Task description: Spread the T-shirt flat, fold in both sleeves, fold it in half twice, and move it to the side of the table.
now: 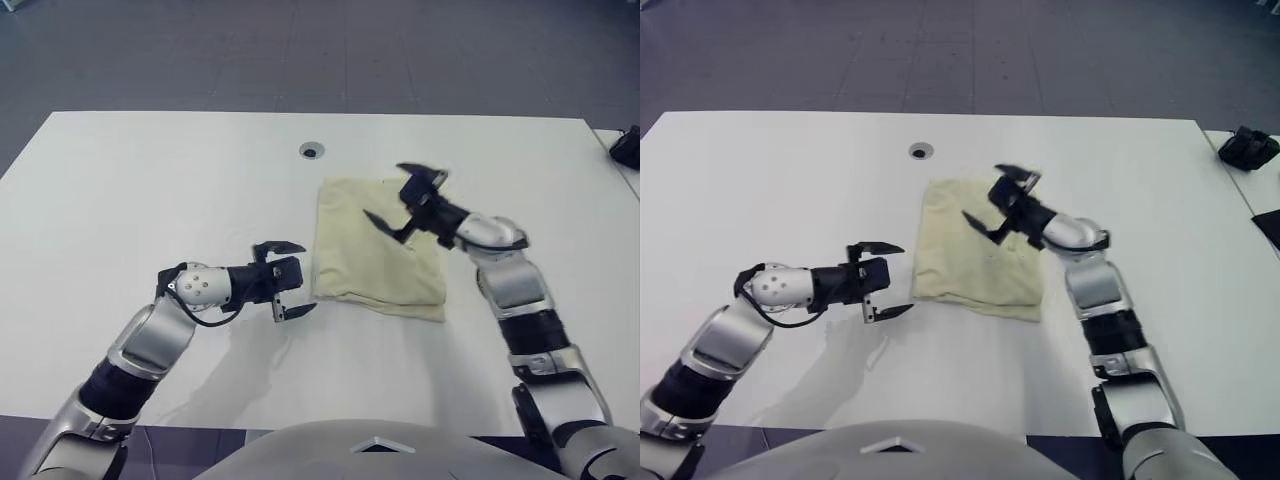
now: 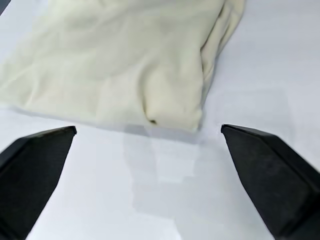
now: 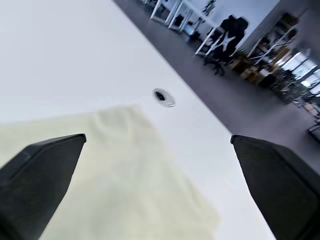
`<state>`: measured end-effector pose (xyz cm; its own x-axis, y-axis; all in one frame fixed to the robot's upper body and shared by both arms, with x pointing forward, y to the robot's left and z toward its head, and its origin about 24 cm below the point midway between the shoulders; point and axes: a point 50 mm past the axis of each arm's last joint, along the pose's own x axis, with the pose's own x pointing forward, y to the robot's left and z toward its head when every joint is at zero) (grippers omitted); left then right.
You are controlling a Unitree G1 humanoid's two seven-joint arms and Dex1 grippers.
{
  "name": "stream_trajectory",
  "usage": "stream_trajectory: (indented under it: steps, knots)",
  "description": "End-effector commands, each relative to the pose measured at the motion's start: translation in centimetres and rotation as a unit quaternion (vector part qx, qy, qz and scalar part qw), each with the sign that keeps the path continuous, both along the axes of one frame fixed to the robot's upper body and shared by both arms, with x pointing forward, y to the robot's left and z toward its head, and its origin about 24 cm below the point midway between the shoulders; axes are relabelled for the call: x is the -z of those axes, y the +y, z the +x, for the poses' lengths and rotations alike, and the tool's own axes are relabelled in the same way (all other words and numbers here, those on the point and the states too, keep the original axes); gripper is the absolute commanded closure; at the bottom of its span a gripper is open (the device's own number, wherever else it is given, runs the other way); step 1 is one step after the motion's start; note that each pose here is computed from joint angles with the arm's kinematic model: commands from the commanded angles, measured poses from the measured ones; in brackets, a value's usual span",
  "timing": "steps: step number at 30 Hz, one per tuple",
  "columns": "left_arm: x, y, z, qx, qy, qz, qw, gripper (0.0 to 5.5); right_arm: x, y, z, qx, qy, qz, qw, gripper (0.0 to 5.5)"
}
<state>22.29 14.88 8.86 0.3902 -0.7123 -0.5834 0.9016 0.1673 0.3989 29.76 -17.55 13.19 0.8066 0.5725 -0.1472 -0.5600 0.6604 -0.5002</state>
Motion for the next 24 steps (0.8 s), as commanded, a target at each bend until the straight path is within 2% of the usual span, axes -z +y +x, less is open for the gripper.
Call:
stream_trajectory:
  steps: [1, 3, 5, 8, 11, 15, 24]
  knots:
    - [0.2, 0.2, -0.7, 0.027, -0.062, 0.038, 0.997, 0.11, -1.0, -4.1, -3.8, 0.072, 0.004, -0.015, 0.997, 0.1]
    - [0.9, -0.1, -1.3, 0.046, -0.087, 0.055, 0.994, 0.11, -0.6, -4.9, -6.1, 0.088, 0.022, -0.029, 0.995, 0.1]
    - [1.6, -0.5, -2.3, 0.054, -0.077, 0.047, 0.994, 0.11, 0.3, -4.9, -8.5, 0.085, 0.051, -0.044, 0.994, 0.1]
    - [2.0, -0.8, -2.9, 0.052, -0.082, 0.041, 0.994, 0.11, 1.6, -4.3, -11.8, 0.045, 0.1, -0.081, 0.991, 0.1]
    - [2.2, -1.1, -2.9, 0.056, -0.086, 0.045, 0.994, 0.51, 2.0, -3.7, -13.7, -0.013, 0.129, -0.135, 0.982, 0.1]
    - [2.9, -2.0, -2.7, 0.074, -0.087, 0.048, 0.992, 1.21, 3.1, -3.4, -15.0, -0.088, 0.173, -0.217, 0.957, 0.1]
    - [4.6, -2.8, -2.1, 0.097, -0.126, 0.101, 0.982, 2.68, 3.6, -3.1, -15.3, -0.139, 0.195, -0.275, 0.931, 0.1]
